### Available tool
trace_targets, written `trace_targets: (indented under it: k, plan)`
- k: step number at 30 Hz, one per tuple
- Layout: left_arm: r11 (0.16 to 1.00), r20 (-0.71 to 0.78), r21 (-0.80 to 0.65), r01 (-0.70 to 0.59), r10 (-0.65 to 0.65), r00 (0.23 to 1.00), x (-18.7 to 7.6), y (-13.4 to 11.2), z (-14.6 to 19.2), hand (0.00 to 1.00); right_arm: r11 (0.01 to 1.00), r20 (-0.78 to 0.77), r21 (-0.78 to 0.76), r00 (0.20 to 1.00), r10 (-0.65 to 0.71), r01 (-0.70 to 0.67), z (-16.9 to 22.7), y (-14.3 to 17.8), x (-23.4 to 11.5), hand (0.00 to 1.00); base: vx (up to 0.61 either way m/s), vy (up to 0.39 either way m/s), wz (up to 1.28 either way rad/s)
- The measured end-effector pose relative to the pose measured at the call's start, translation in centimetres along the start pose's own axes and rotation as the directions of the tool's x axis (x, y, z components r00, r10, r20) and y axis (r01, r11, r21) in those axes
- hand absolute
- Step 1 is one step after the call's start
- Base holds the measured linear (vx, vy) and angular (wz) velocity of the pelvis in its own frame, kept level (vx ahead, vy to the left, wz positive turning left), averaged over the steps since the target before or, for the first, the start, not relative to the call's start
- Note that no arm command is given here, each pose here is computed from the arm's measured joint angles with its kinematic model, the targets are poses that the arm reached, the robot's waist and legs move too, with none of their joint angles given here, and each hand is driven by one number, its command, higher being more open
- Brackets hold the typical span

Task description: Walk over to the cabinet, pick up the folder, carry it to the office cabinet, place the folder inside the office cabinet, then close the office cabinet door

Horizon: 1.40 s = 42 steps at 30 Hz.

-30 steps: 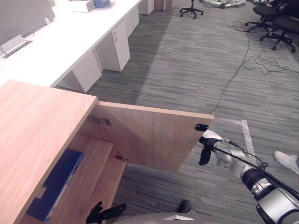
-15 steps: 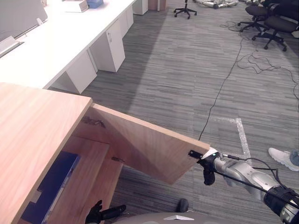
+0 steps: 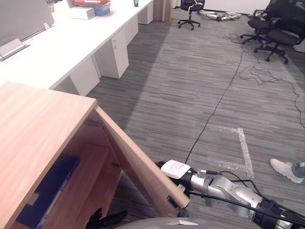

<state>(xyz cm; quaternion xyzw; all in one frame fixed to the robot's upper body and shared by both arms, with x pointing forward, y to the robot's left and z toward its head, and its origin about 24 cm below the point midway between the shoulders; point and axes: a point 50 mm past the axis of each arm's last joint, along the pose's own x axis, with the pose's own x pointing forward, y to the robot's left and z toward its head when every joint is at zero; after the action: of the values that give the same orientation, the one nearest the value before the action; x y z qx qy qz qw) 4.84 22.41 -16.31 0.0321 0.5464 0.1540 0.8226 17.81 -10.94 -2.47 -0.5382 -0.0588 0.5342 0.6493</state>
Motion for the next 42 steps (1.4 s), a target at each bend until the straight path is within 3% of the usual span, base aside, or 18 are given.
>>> trace_targets:
  k: [17, 22, 24, 26, 27, 29, 30, 31, 34, 37, 42]
  plan:
    - [1.000, 0.000, -0.003, 0.004, -0.004, 1.000, 0.0, -0.3, 0.0, 1.00, 0.982, -0.080, 0.138, 0.987, 0.137, -0.125, -0.7, 5.4, 0.3, 1.00, -0.03, 0.069, 0.11]
    - [1.000, 0.000, -0.002, 0.003, -0.003, 1.000, 0.0, -0.3, 0.0, 1.00, 0.967, -0.180, 0.244, 0.976, 0.119, -0.073, -2.1, 6.3, 0.7, 1.00, 0.03, 0.101, 0.17]
    - [1.000, -0.001, -0.005, 0.011, -0.011, 1.000, -0.1, -0.8, -0.1, 1.00, 0.937, -0.307, 0.349, 0.946, 0.100, 0.014, -3.4, 7.6, 0.2, 1.00, 0.06, 0.152, 0.66]
    - [1.000, -0.001, 0.003, 0.021, -0.021, 1.000, -0.1, -1.3, -0.1, 1.00, 0.895, -0.455, 0.431, 0.884, 0.103, 0.117, -5.0, 9.0, -0.8, 1.00, 0.07, 0.237, 1.04]
    - [1.000, -0.003, 0.019, 0.022, -0.022, 1.000, -0.2, -1.6, -0.2, 1.00, 0.840, -0.587, 0.491, 0.800, 0.124, 0.230, -6.4, 10.4, -2.2, 1.00, 0.07, 0.256, 1.36]
    - [0.999, -0.002, 0.042, 0.024, -0.024, 1.000, -0.2, -1.6, -0.3, 1.00, 0.792, -0.659, 0.521, 0.740, 0.135, 0.319, -6.9, 11.4, -3.0, 1.00, 0.04, 0.114, 1.63]
    - [0.997, 0.013, 0.082, 0.005, -0.007, 1.000, 0.0, -0.8, 0.2, 1.00, 0.689, -0.730, 0.566, 0.664, 0.162, 0.453, -7.1, 12.6, -3.3, 1.00, 0.02, -0.026, 1.67]
    - [0.996, 0.018, 0.086, 0.001, -0.003, 1.000, 0.0, -0.6, 0.3, 1.00, 0.673, -0.738, 0.570, 0.655, 0.166, 0.471, -7.0, 12.8, -3.3, 1.00, 0.00, -0.111, 2.24]
    - [0.995, 0.060, 0.099, -0.030, 0.024, 0.998, 0.5, 0.4, 2.2, 1.00, 0.490, -0.786, 0.604, 0.570, 0.238, 0.629, -6.5, 14.7, -3.4, 1.00, -0.01, -0.161, 1.96]
    - [0.998, 0.036, 0.061, -0.031, 0.029, 0.999, 0.4, 0.1, 1.5, 1.00, 0.342, -0.809, 0.581, 0.482, 0.335, 0.738, -6.6, 16.7, -4.8, 1.00, -0.01, -0.161, 1.76]
    - [0.996, -0.010, -0.043, -0.079, 0.078, 0.997, 0.1, 0.8, 0.1, 1.00, 0.241, -0.814, 0.537, 0.422, 0.399, 0.808, -6.2, 18.0, -5.7, 1.00, -0.02, -0.088, 1.18]
